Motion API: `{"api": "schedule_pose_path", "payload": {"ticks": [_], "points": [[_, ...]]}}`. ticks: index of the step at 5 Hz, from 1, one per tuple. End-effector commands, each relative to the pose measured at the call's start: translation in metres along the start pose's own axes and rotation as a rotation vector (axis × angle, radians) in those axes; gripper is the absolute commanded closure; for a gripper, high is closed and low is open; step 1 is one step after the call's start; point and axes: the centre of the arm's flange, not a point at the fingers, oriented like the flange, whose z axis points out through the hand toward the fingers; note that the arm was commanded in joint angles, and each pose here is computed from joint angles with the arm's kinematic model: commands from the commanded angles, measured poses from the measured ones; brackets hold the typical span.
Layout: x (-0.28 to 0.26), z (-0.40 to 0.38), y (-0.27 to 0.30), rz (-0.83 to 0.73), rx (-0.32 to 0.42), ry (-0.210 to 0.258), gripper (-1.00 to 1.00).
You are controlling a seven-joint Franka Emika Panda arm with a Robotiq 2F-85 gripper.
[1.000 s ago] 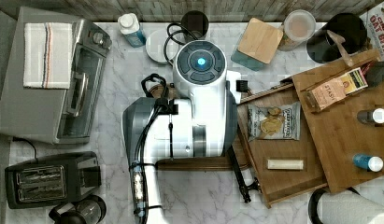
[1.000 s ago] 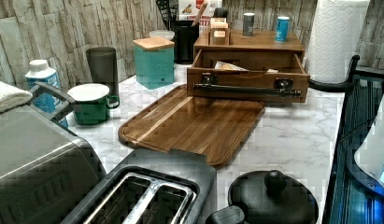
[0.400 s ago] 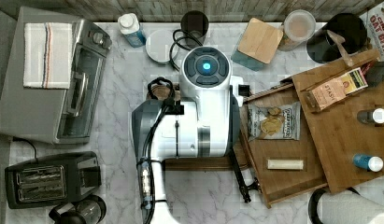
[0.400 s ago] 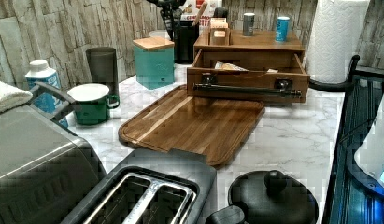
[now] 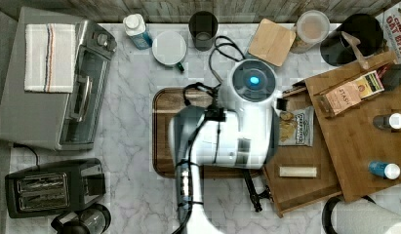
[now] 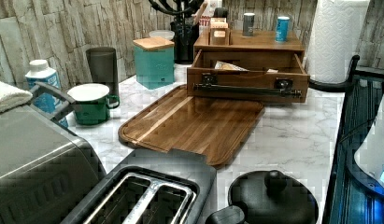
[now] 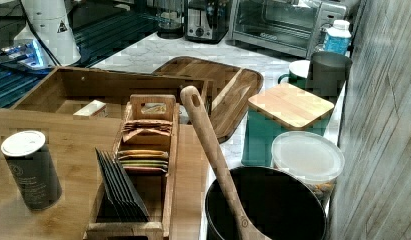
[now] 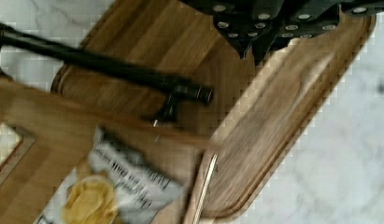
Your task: Pick up the butter.
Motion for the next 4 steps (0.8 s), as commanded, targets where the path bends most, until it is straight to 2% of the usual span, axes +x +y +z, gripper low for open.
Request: {"api": "schedule_pose_path", "payload": {"ticks": [1, 2, 3, 4], "points": [[0.07, -0.042, 0.104, 0.429, 0.106, 0.098, -1.0], [0.079, -0.034, 0.135, 0.501, 0.079, 0.054, -1.0], [0.084, -0.017, 0.165, 0.542, 0.072, 0.042, -1.0], [0.081, 0.005, 0.188, 0.582, 0.071, 0.085, -1.0]]}}
